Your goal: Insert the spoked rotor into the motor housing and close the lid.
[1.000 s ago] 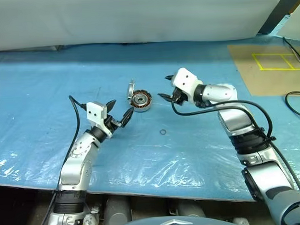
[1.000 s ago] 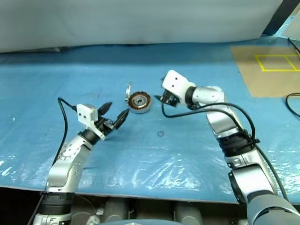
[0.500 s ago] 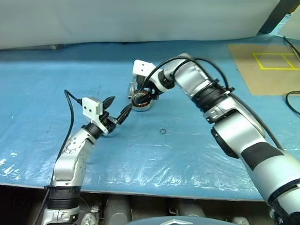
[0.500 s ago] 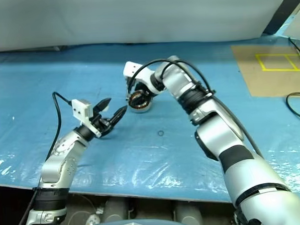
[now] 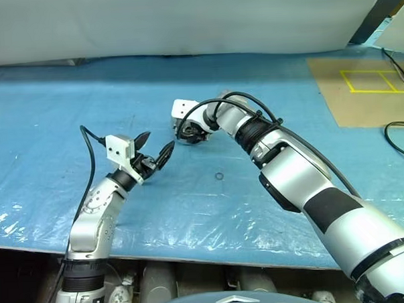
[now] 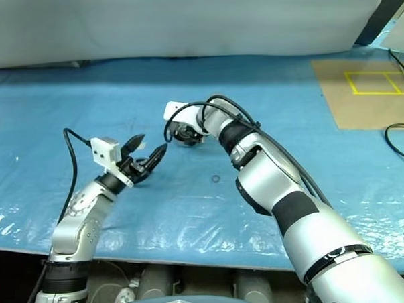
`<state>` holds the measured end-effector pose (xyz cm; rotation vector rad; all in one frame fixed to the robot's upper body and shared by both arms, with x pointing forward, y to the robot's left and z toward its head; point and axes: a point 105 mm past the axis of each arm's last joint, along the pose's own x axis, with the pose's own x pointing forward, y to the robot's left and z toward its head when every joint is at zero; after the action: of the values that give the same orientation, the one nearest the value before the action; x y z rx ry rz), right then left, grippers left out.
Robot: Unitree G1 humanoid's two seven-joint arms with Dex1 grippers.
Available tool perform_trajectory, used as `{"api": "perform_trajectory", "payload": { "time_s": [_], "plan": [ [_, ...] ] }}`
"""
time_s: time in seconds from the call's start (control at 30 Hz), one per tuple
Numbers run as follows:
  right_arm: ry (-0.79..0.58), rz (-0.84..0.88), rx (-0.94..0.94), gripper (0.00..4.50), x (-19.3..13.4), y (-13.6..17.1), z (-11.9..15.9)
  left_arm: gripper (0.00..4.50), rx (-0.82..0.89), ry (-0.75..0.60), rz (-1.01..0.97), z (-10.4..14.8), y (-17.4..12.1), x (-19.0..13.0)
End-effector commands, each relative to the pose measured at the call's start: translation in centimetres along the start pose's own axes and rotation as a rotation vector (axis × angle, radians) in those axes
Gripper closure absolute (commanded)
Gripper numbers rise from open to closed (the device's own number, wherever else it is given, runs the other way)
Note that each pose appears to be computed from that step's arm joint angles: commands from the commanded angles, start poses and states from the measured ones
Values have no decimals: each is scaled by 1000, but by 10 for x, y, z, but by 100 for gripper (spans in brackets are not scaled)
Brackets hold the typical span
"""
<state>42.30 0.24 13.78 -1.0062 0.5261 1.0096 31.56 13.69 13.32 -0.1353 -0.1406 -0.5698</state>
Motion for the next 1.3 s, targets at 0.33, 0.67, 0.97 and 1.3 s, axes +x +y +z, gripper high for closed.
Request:
{"api": "perform_trajectory", "payload": {
  "time_s": [0.33,0.67,0.97,1.3],
  "plan": [
    [-8,45,-62,127,2,8,11,1,29,-41,-5,10,-6,2],
    [27,84,-34,279,4,14,3,0,23,-41,2,7,-7,3],
    [-9,209,127,279,-28,23,34,0,7,-42,3,5,-7,4],
    [114,263,475,279,-56,45,19,0,-3,-32,-5,0,-7,5]
  ]
}}
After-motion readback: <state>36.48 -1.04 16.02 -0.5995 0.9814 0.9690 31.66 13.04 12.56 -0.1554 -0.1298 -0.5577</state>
